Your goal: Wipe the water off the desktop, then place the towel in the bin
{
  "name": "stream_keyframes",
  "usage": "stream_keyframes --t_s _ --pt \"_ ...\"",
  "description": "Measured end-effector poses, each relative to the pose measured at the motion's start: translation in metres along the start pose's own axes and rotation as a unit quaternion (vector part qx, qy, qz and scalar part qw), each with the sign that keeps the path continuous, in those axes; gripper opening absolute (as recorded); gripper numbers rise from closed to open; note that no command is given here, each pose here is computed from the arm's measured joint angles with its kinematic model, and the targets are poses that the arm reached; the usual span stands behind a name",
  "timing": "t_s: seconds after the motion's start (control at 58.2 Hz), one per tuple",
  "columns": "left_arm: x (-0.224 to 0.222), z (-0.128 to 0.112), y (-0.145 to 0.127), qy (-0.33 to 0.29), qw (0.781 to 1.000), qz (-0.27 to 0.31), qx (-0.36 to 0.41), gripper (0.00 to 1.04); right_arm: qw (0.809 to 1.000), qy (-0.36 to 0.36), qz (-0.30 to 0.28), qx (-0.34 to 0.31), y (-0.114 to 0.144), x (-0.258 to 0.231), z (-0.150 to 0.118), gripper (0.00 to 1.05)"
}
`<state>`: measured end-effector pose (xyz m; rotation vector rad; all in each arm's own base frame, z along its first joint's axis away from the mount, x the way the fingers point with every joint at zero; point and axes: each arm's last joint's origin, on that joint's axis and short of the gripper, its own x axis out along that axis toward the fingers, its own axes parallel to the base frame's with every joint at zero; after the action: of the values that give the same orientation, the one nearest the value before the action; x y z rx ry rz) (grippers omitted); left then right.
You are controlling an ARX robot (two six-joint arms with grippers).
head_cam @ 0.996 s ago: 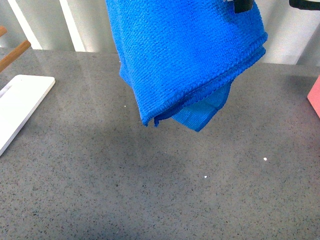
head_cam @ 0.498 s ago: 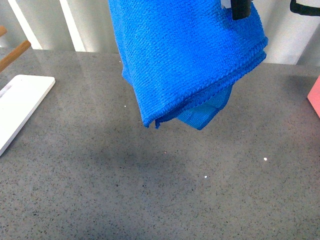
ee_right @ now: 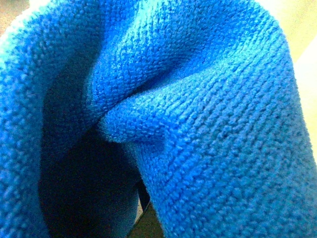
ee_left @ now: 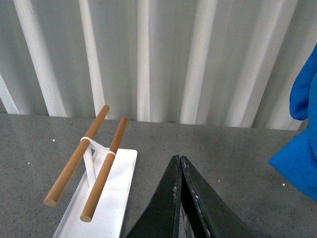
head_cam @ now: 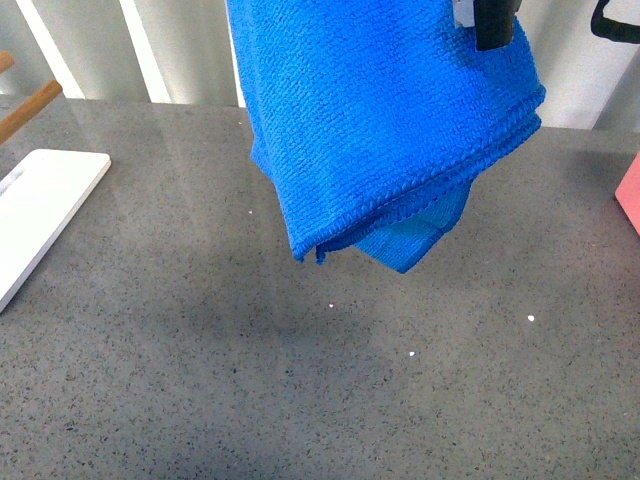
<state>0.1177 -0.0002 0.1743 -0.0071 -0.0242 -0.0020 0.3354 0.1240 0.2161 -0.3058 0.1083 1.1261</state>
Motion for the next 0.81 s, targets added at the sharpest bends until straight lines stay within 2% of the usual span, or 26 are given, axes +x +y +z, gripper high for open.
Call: stream_keyframes --t_s 0.584,0.653,0.807 --pt "-0.011 0.000 0.000 -0.001 1.000 0.000 0.000 0.03 1.000 -0.002 -0.019 0.001 -0.002 -0.012 0.002 0.03" --pt "-0.018 -0.005 0.000 0.017 1.000 0.000 0.000 0.03 1.000 -0.002 -0.021 0.001 -0.002 -0.013 0.002 0.03" --pt "-0.021 -0.003 0.000 0.002 1.000 0.000 0.000 0.03 1.000 -0.001 -0.024 0.002 -0.002 -0.016 0.001 0.03"
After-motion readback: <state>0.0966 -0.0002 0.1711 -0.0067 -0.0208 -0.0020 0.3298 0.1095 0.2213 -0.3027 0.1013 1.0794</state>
